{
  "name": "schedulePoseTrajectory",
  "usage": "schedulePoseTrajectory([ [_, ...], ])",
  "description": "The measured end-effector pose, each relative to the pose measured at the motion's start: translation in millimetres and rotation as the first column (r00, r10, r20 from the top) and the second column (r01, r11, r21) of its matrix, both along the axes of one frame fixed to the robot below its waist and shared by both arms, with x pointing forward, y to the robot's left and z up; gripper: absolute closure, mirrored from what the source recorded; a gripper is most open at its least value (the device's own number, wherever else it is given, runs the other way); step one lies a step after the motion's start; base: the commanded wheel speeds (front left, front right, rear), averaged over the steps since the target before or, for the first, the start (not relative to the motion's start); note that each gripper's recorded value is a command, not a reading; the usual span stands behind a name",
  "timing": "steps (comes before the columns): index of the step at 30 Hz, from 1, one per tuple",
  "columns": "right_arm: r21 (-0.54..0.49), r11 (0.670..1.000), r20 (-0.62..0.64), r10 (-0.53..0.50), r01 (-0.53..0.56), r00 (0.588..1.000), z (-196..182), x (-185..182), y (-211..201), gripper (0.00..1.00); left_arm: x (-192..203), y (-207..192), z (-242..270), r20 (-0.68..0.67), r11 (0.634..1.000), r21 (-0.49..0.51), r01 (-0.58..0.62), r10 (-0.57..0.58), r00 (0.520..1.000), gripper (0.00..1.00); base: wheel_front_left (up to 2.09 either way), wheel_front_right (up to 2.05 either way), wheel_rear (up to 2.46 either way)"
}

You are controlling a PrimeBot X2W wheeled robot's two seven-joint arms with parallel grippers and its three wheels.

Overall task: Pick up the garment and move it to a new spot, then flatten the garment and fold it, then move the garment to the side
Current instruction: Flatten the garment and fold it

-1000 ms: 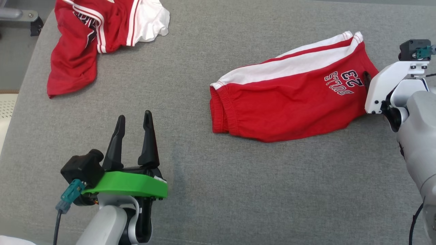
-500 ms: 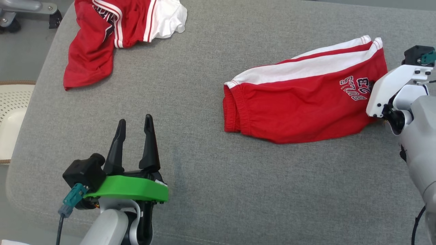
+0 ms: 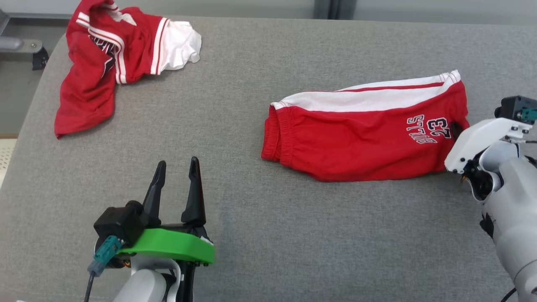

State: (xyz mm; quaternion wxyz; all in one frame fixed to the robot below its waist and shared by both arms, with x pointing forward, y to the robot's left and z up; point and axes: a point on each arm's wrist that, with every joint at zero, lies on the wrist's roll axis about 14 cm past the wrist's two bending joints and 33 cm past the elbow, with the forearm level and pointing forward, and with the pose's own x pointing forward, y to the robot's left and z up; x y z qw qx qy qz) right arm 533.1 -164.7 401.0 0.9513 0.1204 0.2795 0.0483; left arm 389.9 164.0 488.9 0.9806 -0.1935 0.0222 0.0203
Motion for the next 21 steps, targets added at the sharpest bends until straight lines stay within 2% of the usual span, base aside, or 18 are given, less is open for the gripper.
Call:
schedulePoseTrajectory([
  [9,0.062,0.992,0.067,-0.113,0.109,0.991,0,-54,-34,1.0,-3,-36,-2,0.001,0.995,-0.016,0.101,-0.101,0.995,0.0,0.0,0.0,0.0],
  [21,0.054,0.984,0.135,-0.176,0.17,0.975,27,-69,-68,1.0,-2,-49,5,0.03,0.989,0.031,0.148,-0.148,0.988,0.0,0.0,0.0,0.0],
])
